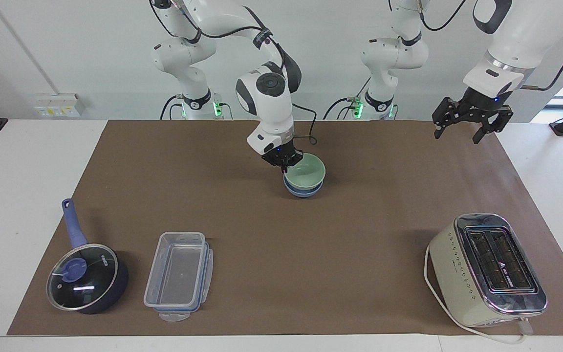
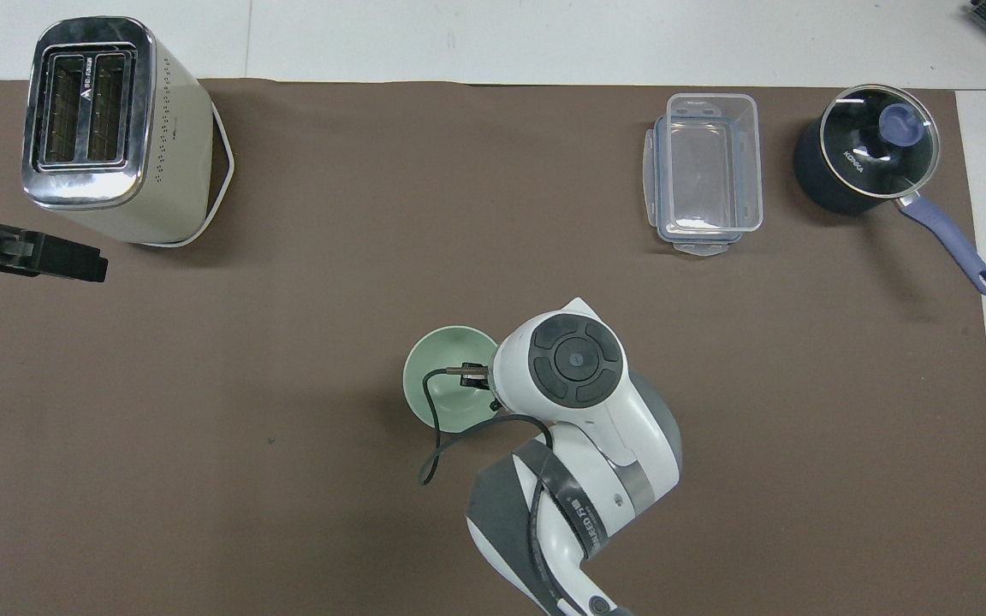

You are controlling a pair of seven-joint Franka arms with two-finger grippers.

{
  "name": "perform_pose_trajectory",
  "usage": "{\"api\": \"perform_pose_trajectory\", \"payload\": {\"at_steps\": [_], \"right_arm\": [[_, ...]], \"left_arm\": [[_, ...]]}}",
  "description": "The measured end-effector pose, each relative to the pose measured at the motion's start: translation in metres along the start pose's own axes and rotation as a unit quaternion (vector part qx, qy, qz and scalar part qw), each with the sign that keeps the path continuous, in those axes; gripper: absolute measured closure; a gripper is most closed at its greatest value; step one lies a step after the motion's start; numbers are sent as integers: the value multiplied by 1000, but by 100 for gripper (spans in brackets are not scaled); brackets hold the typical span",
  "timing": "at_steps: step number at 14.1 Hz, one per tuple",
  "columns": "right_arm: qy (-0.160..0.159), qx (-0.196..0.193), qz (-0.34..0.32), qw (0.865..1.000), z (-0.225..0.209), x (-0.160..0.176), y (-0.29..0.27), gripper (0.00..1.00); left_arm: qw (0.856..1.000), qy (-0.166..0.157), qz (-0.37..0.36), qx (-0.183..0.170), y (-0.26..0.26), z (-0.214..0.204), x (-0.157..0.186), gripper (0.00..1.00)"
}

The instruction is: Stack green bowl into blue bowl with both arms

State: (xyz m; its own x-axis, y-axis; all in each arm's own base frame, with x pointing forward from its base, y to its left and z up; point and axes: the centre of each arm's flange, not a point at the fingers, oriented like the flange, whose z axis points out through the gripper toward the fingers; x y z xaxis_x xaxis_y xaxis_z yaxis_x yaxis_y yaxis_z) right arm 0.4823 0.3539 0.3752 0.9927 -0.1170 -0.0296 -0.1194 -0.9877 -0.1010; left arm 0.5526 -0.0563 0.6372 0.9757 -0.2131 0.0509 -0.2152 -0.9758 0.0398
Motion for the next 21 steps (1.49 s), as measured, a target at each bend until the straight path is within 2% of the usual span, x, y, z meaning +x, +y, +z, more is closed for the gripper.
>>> {"api": "perform_pose_trajectory", "payload": {"at_steps": [4, 7, 19, 20, 21], "right_arm": [[-4, -4, 1, 1000, 6, -2, 3, 96], [6, 4, 1, 1000, 6, 0, 2, 96], [1, -1, 3, 1000, 21, 1, 3, 96], [1, -1, 3, 1000, 21, 1, 3, 91], [1, -1, 3, 1000, 21, 1, 3, 79]], "left_arm": [[1000, -19, -1, 3, -4, 2, -5, 0], [999, -39, 0, 8, -9, 2, -13, 0], [999, -44, -12, 7, -27, -2, -19, 0], [999, -44, -12, 7, -27, -2, -19, 0], [999, -44, -12, 7, -27, -2, -19, 0]]}}
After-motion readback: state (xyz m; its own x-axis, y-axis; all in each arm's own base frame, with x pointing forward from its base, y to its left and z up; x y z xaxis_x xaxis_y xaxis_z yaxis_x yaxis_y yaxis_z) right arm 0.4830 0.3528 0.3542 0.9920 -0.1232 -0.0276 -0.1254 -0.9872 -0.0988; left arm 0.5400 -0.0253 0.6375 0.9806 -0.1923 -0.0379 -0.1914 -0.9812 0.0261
